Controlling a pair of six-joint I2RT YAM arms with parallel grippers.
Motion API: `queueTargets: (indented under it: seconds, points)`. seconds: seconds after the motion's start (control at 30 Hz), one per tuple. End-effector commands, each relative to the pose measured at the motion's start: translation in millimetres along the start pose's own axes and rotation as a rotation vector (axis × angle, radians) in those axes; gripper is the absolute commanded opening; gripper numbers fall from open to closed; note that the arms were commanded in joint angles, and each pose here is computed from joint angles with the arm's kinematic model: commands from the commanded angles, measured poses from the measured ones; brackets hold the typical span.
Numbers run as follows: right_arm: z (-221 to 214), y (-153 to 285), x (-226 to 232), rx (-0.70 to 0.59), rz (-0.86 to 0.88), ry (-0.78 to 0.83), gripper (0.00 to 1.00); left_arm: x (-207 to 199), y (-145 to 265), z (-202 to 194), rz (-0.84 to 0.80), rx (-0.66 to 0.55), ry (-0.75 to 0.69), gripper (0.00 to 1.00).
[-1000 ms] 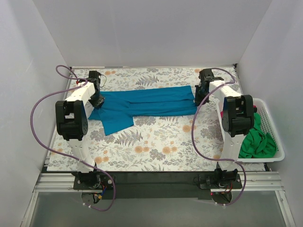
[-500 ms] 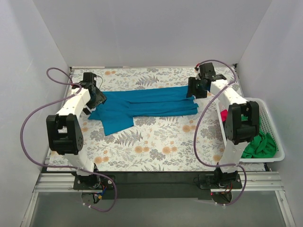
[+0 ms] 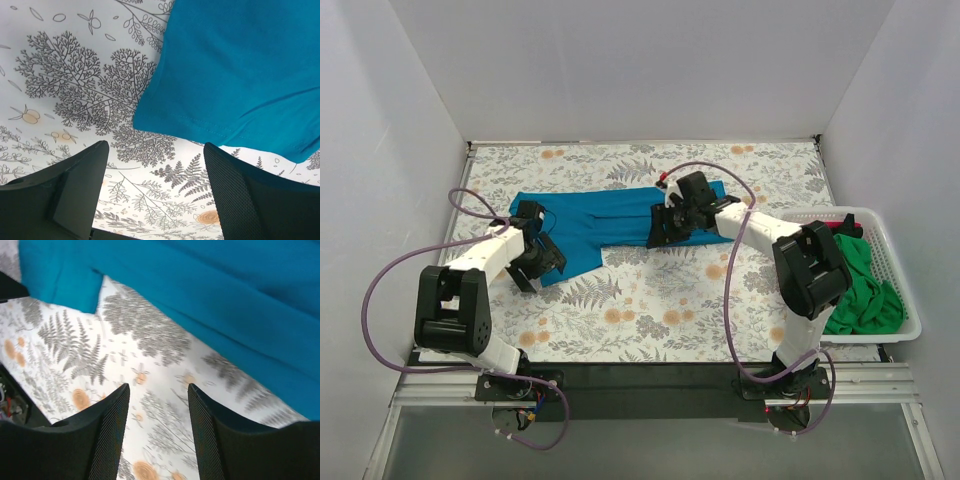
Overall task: Fold and stack the t-shirts
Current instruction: Fold the tshirt
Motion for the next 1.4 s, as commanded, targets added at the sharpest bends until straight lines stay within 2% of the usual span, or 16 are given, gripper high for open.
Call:
queueTargets:
  seconds: [0.0, 0.43, 0.5, 0.7, 0.97, 1.13, 1.37]
  points:
    - [0.7, -24.1, 27.7, -0.038, 0.148, 0.018, 0.56, -4.0, -1.9, 0.8, -0.038, -0.023, 0.024, 0.75]
    - [-23.5, -100.7, 65.1, -0.026, 0.158, -0.072, 0.55, -0.1, -27.1, -1.6, 0.025, -0.033, 0.001, 0.61]
    - [-28.9, -113.0, 66.7, -0.007, 0.154, -0.083, 0.55, -0.1, -28.9, -1.5, 0.024, -0.035, -0.008, 0.58]
    - [-38.5, -137.0, 70.9, 0.017, 0.128, -0.114, 0.54, -0.1, -31.9, -3.2, 0.015, -0.029, -0.018, 0.39]
    - [-53.7, -137.6, 67.2, 0.052, 0.089, -0.134, 0.50, -4.3, -30.2, -2.1, -0.022, -0.022, -0.020, 0.24]
    - [-50.0, -131.2, 71.2, 0.045, 0.103, -0.108, 0.50, -16.3, -17.3, 13.0, -0.078, -0.056, -0.012, 0.02]
    - [-25.1, -96.3, 79.7, -0.034, 0.120, 0.032, 0.50, -35.4, 14.2, 49.7, -0.138, -0.179, -0.002, 0.00]
Point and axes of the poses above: each gripper's point midway between its finger pads, its own y axis back along the fingers, its own x axis along the line the jaws close on, z = x × y, the point moved 9 cm from there along y, back along the fingers, and after that the axes turned 9 degrees about -y, right-handed, at the moved point
